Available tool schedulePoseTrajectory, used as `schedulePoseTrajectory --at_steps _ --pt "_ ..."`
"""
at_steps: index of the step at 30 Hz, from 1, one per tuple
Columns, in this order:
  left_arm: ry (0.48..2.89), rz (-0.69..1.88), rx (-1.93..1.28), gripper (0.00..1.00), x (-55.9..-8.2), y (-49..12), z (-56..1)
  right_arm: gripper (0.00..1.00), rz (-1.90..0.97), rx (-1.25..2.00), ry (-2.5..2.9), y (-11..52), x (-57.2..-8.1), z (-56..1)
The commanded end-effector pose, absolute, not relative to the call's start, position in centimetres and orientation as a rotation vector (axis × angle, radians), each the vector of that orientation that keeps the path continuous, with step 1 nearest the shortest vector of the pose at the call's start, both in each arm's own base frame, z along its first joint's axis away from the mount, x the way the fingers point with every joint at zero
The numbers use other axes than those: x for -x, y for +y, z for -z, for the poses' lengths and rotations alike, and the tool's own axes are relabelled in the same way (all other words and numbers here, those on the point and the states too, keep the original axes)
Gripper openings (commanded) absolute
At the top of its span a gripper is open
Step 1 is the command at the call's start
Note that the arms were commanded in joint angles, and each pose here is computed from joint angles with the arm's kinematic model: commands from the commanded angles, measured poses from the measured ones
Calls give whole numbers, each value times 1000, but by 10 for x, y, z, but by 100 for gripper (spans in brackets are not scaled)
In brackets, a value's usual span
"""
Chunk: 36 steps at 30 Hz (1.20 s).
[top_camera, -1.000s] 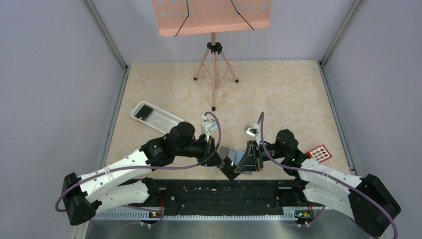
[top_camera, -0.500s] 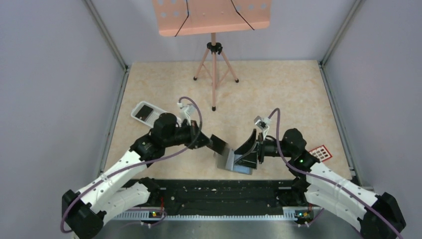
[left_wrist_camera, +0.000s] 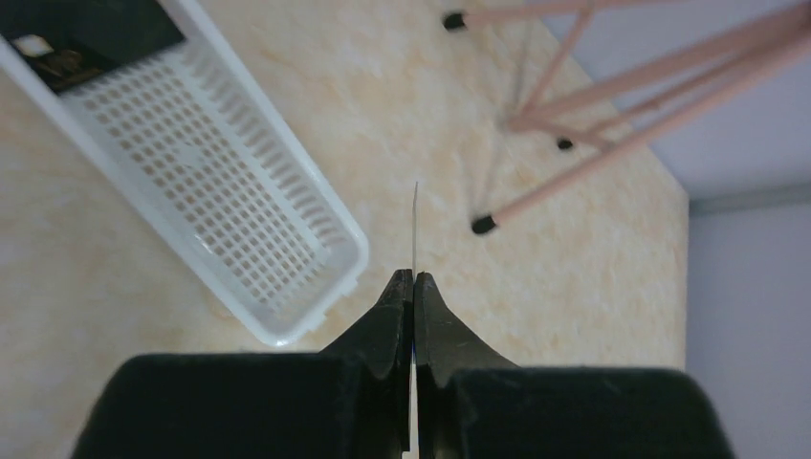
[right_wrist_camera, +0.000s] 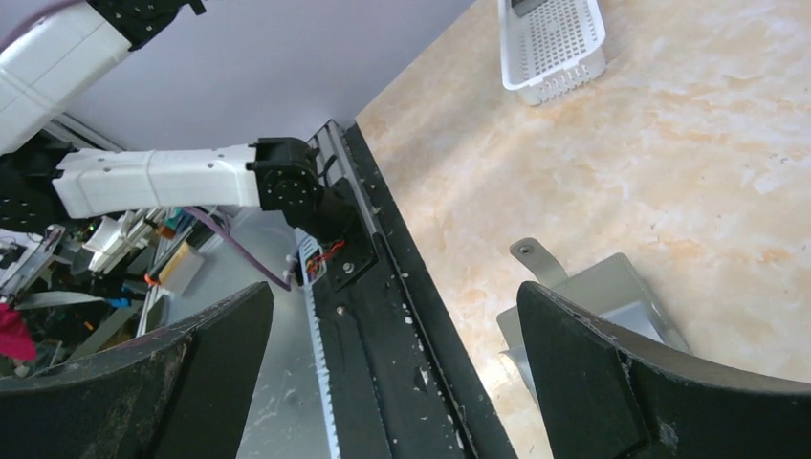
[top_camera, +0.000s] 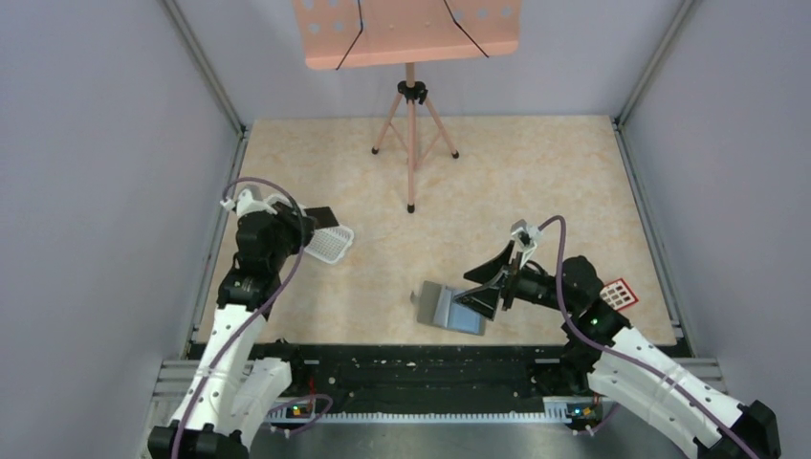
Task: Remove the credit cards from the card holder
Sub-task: Place the credit card in the storage box.
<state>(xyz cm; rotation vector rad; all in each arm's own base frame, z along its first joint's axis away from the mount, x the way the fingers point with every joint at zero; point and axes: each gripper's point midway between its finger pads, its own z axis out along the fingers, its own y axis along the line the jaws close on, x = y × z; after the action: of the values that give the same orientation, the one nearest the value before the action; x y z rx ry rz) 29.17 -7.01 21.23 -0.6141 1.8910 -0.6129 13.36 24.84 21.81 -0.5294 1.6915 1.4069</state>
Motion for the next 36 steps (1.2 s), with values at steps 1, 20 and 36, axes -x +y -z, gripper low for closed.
schedulePoseTrajectory --at_steps 1,20,36 --pt "1710 437 844 0 -311 -9 -222 99 -1389 521 1663 247 -137 -217" --pt "1555 357 1174 0 -370 93 -169 97 -1342 564 1605 242 -135 -217" --pt "1621 453 1206 0 -398 102 -111 97 -1331 548 1597 241 -138 -217"
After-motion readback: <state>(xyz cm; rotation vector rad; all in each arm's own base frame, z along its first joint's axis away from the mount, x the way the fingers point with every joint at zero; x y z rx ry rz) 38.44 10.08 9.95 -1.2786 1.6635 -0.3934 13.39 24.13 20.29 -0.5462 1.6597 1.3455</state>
